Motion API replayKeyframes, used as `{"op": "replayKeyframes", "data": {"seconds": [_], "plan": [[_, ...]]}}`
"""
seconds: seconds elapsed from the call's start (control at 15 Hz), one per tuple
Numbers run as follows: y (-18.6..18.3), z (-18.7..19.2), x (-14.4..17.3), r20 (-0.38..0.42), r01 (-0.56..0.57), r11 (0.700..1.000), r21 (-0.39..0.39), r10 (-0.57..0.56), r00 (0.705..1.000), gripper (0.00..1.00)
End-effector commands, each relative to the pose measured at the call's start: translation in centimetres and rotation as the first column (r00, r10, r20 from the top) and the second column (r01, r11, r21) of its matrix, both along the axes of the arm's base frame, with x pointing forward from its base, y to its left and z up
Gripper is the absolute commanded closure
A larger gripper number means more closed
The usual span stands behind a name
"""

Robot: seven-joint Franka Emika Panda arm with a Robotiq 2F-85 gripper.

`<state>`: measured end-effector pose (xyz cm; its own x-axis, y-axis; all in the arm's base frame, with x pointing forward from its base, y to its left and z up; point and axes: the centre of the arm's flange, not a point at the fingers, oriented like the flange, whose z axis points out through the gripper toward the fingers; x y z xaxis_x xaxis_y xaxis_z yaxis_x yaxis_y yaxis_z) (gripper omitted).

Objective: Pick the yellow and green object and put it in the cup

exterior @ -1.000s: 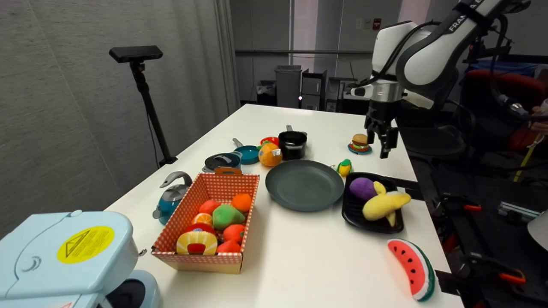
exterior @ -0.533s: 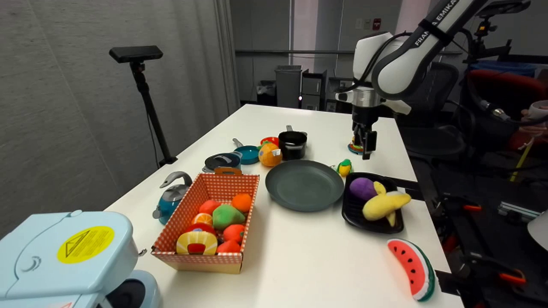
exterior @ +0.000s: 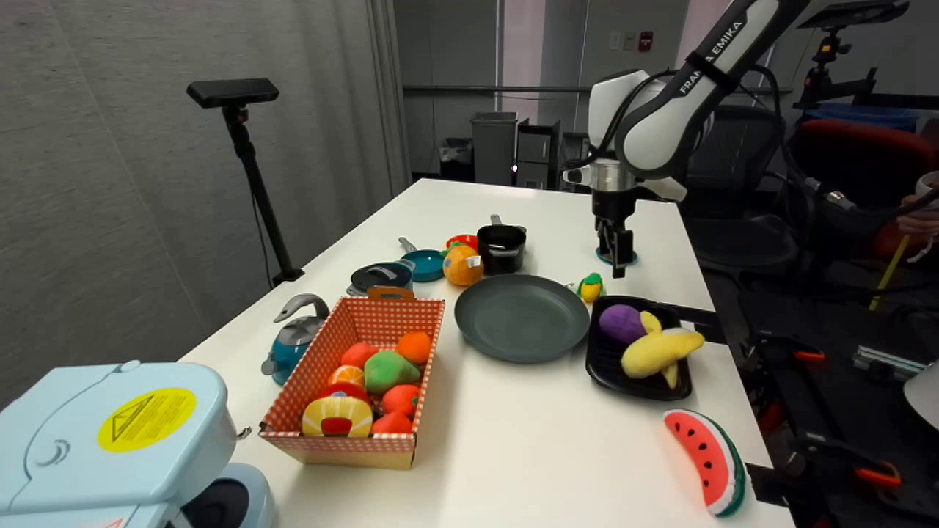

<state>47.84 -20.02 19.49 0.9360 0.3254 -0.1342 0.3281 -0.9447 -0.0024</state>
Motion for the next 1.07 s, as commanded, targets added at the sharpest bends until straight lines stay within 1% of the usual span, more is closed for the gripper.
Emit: {"op": "replayKeyframes", "data": {"seconds": [0.0, 0.13, 0.27, 0.33, 0.47, 0.6, 0.8, 1.0], "plan": [[-0.1, -0.2, 0.5, -0.094, -0.153, 0.987, 0.053, 0.157, 0.983, 0.00], [0.0, -0.4, 0.5, -0.153, -0.228, 0.970, 0.087, 0.239, 0.959, 0.00], [-0.2, -0.5, 0.9, -0.195, -0.271, 0.956, 0.114, 0.289, 0.937, 0.00], [-0.3, -0.4, 1.1, -0.209, -0.294, 0.948, 0.121, 0.314, 0.926, 0.00], [-0.6, -0.2, 1.7, -0.208, -0.337, 0.935, 0.110, 0.354, 0.912, 0.00], [-0.6, -0.2, 2.8, -0.140, -0.373, 0.927, 0.043, 0.375, 0.916, 0.00], [-0.7, -0.2, 4.0, -0.083, -0.411, 0.911, 0.012, 0.411, 0.908, 0.00], [-0.6, -0.6, 4.5, -0.041, -0.450, 0.893, 0.002, 0.450, 0.892, 0.00]]}}
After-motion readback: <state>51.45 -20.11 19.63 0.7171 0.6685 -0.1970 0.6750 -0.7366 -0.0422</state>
